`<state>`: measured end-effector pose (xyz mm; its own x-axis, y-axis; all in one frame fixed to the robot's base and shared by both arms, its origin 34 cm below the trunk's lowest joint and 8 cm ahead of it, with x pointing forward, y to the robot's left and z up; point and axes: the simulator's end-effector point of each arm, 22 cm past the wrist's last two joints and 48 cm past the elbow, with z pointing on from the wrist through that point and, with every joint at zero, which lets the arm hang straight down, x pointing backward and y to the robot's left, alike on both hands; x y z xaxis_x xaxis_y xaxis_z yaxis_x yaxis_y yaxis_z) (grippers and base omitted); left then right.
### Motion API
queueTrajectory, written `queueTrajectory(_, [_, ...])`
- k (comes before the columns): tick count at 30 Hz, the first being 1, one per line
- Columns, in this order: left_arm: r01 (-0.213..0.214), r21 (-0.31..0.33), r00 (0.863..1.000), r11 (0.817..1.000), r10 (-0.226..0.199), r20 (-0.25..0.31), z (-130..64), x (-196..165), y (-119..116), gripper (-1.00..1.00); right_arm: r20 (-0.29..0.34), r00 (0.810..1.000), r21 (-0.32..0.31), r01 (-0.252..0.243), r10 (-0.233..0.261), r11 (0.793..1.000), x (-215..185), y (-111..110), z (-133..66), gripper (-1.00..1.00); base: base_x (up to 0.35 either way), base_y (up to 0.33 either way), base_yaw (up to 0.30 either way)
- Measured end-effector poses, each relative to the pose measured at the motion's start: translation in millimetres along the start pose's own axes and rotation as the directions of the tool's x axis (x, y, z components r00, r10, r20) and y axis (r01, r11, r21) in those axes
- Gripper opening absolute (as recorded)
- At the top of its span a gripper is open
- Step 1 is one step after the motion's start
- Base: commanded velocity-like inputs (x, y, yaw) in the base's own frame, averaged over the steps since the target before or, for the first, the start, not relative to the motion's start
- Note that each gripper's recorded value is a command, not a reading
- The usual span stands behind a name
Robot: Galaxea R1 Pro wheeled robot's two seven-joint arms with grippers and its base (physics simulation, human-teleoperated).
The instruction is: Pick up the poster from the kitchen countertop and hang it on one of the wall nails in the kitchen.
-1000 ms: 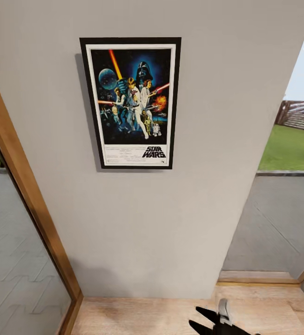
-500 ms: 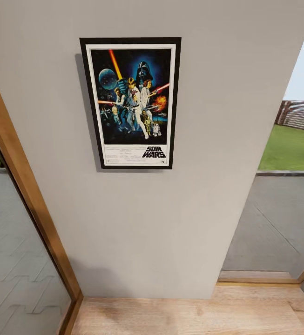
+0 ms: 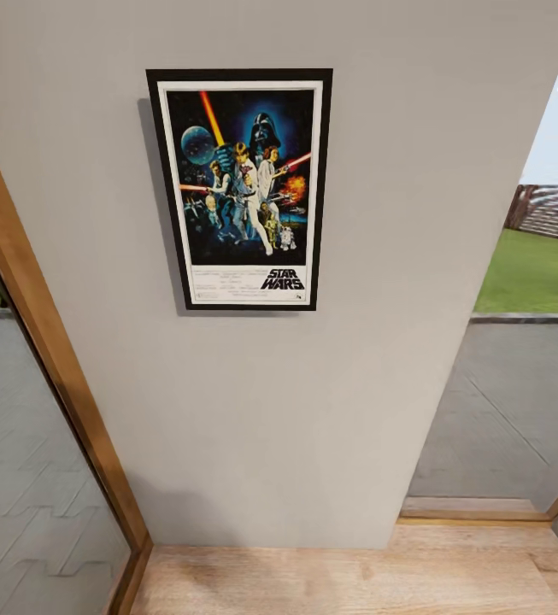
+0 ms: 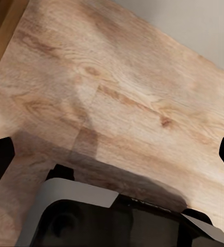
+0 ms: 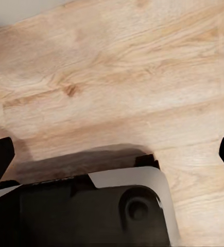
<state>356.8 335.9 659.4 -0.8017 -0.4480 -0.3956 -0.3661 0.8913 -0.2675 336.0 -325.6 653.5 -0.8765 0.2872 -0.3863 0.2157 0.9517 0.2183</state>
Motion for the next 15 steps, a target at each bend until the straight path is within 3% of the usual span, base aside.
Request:
queueTrajectory(5, [0.001,-0.016,1.0,1.0,-0.001,-0.001,0.3,0.9,2.4,1.0,-0.045,0.999,0.072,-0.011,0.014,0.997,22.7,-16.9,-3.6,1.0,0.0,0.0,0.0])
queueTrajectory(15, [0.003,-0.022,1.0,1.0,-0.003,0.0,0.4,0.9,3.2,1.0,-0.07,0.997,0.103,-0.014,0.021,0.995,35.2,-24.7,-6.5,1.0,0.0,0.0,0.0])
